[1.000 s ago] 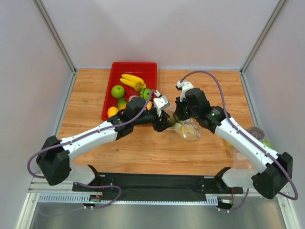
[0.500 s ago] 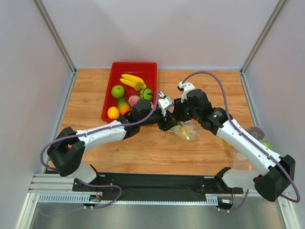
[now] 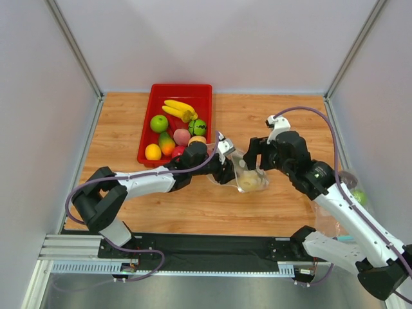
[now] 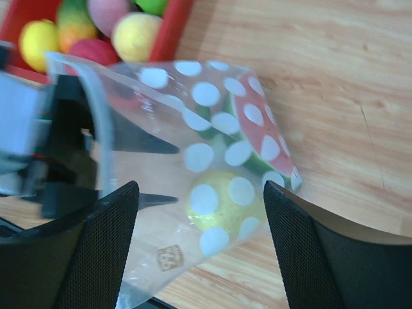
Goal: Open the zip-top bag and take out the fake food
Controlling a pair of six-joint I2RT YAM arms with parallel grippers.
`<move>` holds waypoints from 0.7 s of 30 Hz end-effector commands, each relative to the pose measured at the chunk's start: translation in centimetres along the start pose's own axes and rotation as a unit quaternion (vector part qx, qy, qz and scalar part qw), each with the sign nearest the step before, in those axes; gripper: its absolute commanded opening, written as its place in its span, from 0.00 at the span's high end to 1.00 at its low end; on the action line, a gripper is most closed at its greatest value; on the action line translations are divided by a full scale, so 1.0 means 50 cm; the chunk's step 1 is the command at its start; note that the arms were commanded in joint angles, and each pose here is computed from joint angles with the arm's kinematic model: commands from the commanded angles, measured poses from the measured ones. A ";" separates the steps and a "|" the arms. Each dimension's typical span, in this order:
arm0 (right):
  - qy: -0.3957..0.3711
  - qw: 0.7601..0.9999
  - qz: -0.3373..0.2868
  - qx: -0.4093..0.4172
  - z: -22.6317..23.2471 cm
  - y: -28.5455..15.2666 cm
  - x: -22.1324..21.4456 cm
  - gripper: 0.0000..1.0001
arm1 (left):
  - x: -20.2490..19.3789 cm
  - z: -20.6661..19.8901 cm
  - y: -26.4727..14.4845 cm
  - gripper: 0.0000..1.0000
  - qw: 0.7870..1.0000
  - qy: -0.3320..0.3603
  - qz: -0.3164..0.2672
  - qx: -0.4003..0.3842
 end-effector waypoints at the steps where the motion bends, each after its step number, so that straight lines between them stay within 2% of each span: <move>1: 0.034 0.997 0.064 -0.033 -0.029 0.032 -0.075 0.20 | 0.017 -0.022 0.008 0.40 0.999 0.016 -0.028 -0.035; 6: 0.063 0.994 0.089 -0.028 -0.038 0.054 -0.124 0.23 | 0.005 -0.039 0.002 0.39 0.997 0.015 -0.025 -0.067; 8: 0.073 0.992 0.101 -0.026 -0.040 0.063 -0.145 0.33 | -0.001 -0.044 0.002 0.38 0.997 0.012 -0.024 -0.078; 9: 0.078 0.991 0.102 -0.027 -0.044 0.067 -0.149 0.40 | -0.006 -0.049 0.003 0.39 0.996 0.010 -0.021 -0.091; 13: 0.093 0.988 0.123 0.001 -0.034 0.086 -0.175 0.50 | -0.018 -0.055 0.019 0.34 0.994 0.005 -0.008 -0.107; 21: 0.120 0.981 0.143 0.054 -0.009 0.112 -0.201 0.47 | -0.028 -0.056 0.051 0.27 0.993 -0.008 0.003 -0.121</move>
Point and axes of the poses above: each gripper's point midway between its finger pads, its own y axis out along the fingers, its own z axis along the line the jaws close on, x = y × z, the point moved 7 cm from there along -y, back along the fingers, and after that the axes turned 14 degrees about -y, right-handed, at the moved point
